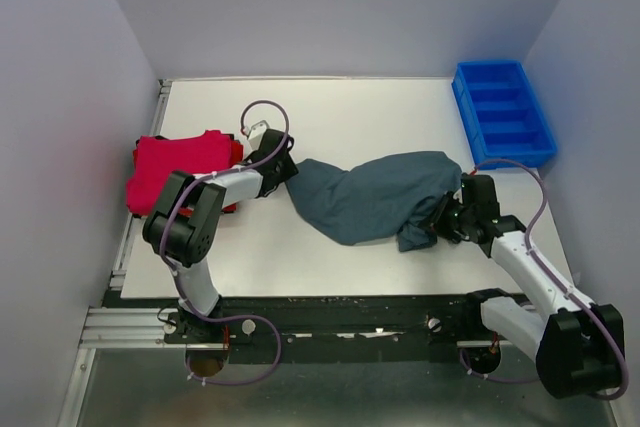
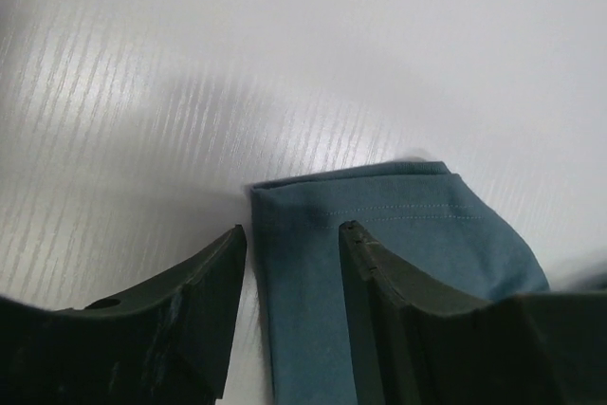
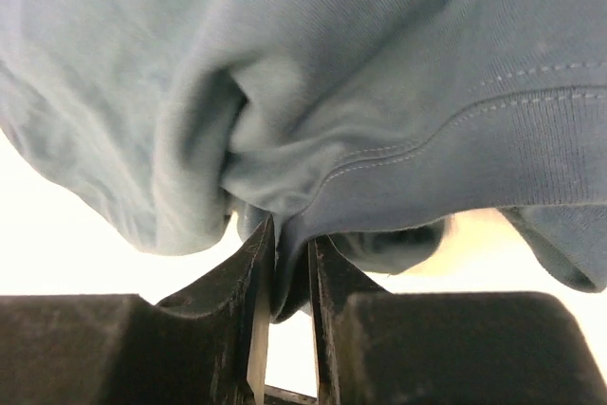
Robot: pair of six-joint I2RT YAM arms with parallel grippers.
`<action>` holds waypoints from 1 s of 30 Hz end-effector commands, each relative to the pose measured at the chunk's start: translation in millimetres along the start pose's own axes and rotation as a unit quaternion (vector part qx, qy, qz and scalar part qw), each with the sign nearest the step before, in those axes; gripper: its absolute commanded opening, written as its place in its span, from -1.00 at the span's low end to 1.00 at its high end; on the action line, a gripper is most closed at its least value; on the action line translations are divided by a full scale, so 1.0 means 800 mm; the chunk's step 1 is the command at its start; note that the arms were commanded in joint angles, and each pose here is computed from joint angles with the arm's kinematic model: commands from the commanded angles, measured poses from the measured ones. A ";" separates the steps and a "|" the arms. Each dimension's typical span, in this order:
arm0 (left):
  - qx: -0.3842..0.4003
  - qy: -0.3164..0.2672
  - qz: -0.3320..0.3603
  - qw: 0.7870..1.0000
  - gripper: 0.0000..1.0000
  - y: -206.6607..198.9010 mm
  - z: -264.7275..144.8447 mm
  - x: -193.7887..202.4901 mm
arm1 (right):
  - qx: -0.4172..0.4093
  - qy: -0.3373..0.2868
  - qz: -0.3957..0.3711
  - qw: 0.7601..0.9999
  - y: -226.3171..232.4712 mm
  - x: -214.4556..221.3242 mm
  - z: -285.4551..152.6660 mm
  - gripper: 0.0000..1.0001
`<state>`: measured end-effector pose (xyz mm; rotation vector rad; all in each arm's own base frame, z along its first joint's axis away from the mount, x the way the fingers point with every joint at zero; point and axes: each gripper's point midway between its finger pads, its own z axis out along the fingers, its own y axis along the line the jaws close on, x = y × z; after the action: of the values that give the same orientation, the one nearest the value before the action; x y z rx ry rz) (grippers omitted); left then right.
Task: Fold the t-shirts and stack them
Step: Flatten out the tshirt
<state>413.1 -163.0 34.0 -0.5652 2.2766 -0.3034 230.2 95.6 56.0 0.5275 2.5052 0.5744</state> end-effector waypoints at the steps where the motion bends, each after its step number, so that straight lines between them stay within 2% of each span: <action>1: 0.000 0.043 0.005 0.999 0.05 0.005 0.017 0.023 | -0.004 -0.021 -0.016 1.000 0.009 -0.013 -0.017 -0.46; 2: -0.001 0.048 0.007 0.999 -0.04 0.006 0.020 0.027 | -0.007 -0.021 -0.016 1.000 0.011 -0.013 -0.018 -0.53; 4: 0.000 0.049 0.005 0.999 -0.20 0.004 0.022 0.027 | -0.016 -0.017 -0.018 1.000 0.013 -0.010 -0.019 -0.54; 6: -0.001 0.048 0.008 0.999 -0.53 0.006 0.021 0.026 | -0.017 -0.013 -0.020 1.000 0.014 -0.008 -0.019 -0.67; 8: -0.009 0.040 0.006 0.999 -0.90 0.011 0.019 0.020 | -0.015 -0.011 -0.021 1.000 0.013 -0.007 -0.020 -0.67; 9: -0.012 0.038 0.004 0.999 -1.00 0.015 0.019 0.018 | -0.016 -0.010 -0.023 1.000 0.013 -0.006 -0.020 -0.67; 12: -0.014 0.031 0.000 0.999 -1.00 0.019 0.014 0.010 | -0.032 0.000 -0.027 0.999 0.017 0.002 -0.023 -0.56; 15: -0.006 0.023 -0.007 1.000 -1.00 0.020 0.006 0.003 | -0.052 0.004 -0.035 0.998 0.023 0.007 -0.026 -0.28; 16: -0.003 0.018 -0.008 1.000 -1.00 0.020 0.002 0.002 | -0.064 0.010 -0.041 0.997 0.027 0.010 -0.026 -0.26; 17: -0.001 0.012 -0.012 1.000 -1.00 0.020 -0.002 -0.002 | -0.075 0.015 -0.045 0.996 0.032 0.013 -0.027 -0.34; 19: -0.001 -0.001 -0.015 1.000 -1.00 0.024 -0.009 -0.007 | -0.077 0.026 -0.045 0.996 0.033 0.017 -0.027 -0.93; 20: -0.002 -0.009 -0.016 1.000 -1.00 0.025 -0.014 -0.012 | -0.076 0.030 -0.045 0.996 0.033 0.019 -0.028 -0.99; 27: -0.005 -0.047 -0.024 0.999 -1.00 0.035 -0.037 -0.027 | -0.124 0.033 -0.061 0.990 0.070 0.025 -0.057 -0.99; 30: -0.002 -0.061 -0.032 0.998 -1.00 0.037 -0.047 -0.033 | -0.102 -0.009 -0.081 0.991 0.079 -0.007 -0.083 -0.99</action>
<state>392.5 -135.6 48.3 -0.6087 2.2247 -0.3127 208.1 128.8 99.0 0.2913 2.4645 0.7809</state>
